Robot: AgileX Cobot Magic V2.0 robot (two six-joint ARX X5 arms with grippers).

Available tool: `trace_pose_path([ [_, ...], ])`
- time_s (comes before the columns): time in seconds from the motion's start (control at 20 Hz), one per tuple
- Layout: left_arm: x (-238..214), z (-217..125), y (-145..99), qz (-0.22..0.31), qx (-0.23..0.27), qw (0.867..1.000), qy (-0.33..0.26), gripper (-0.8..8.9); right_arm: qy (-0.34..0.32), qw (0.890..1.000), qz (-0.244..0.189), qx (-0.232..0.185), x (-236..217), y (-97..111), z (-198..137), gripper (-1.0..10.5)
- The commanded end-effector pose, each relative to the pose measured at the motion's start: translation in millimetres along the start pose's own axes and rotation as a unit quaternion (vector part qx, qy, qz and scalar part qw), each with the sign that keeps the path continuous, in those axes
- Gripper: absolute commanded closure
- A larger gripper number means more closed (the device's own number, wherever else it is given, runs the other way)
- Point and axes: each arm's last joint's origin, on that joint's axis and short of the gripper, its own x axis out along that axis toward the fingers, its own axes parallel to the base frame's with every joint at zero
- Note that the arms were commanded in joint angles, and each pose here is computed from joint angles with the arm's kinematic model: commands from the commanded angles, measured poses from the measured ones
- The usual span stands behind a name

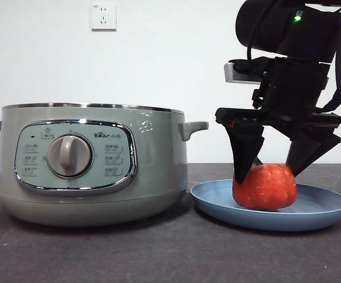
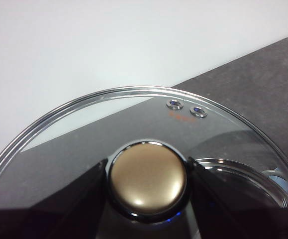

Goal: Take the pumpkin out from the steamer,put the pumpkin in the blue plate,close the lid

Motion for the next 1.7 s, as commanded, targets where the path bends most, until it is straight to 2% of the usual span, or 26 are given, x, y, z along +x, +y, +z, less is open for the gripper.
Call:
trace_pose_path([
  [0.05, -7.4, 8.2, 2.6, 0.006, -0.008, 0.999, -0.033, 8.23, 0.015, 1.000, -0.003, -0.003, 6.3, -0.4, -4.5, 5.5],
  [0.25, -7.1, 6.8, 2.4, 0.005, -0.007, 1.000, -0.026, 8.23, 0.024, 1.000, -0.004, -0.002, 6.3, -0.7, -6.3, 4.3],
  [0.5, -7.2, 6.1, 2.2, 0.002, -0.007, 1.000, -0.023, 8.23, 0.017, 1.000, -0.003, -0.002, 3.2, -0.8, -5.3, 4.3],
  [0.65, -6.6, 4.0, 0.4, -0.022, -0.022, 0.999, -0.015, 8.23, -0.022, 1.000, 0.004, 0.008, -18.0, -2.2, -1.7, 4.4],
  [0.85, 5.9, -6.9, -3.6, -0.026, -0.034, 0.999, 0.007, 8.23, -0.106, 0.994, 0.017, 0.020, -67.5, -7.6, -0.3, 4.4],
  [1.05, 28.2, -34.1, -11.9, -0.029, -0.057, 0.998, 0.026, 8.23, -0.196, 0.980, 0.033, 0.030, -120.8, -14.9, -8.4, 4.4],
  [1.3, 49.3, -63.8, -20.9, -0.040, -0.085, 0.995, 0.030, 8.23, -0.294, 0.954, 0.051, 0.042, -176.3, -24.3, -28.6, 4.4],
  [1.55, 57.3, -73.2, -24.0, -0.043, -0.092, 0.994, 0.026, 8.23, -0.356, 0.931, 0.065, 0.056, -209.8, -31.2, -47.8, 4.4],
  [1.7, 67.7, -74.5, -27.1, -0.059, -0.099, 0.993, 0.030, 8.23, -0.370, 0.924, 0.069, 0.062, -217.5, -32.9, -53.2, 4.4],
])
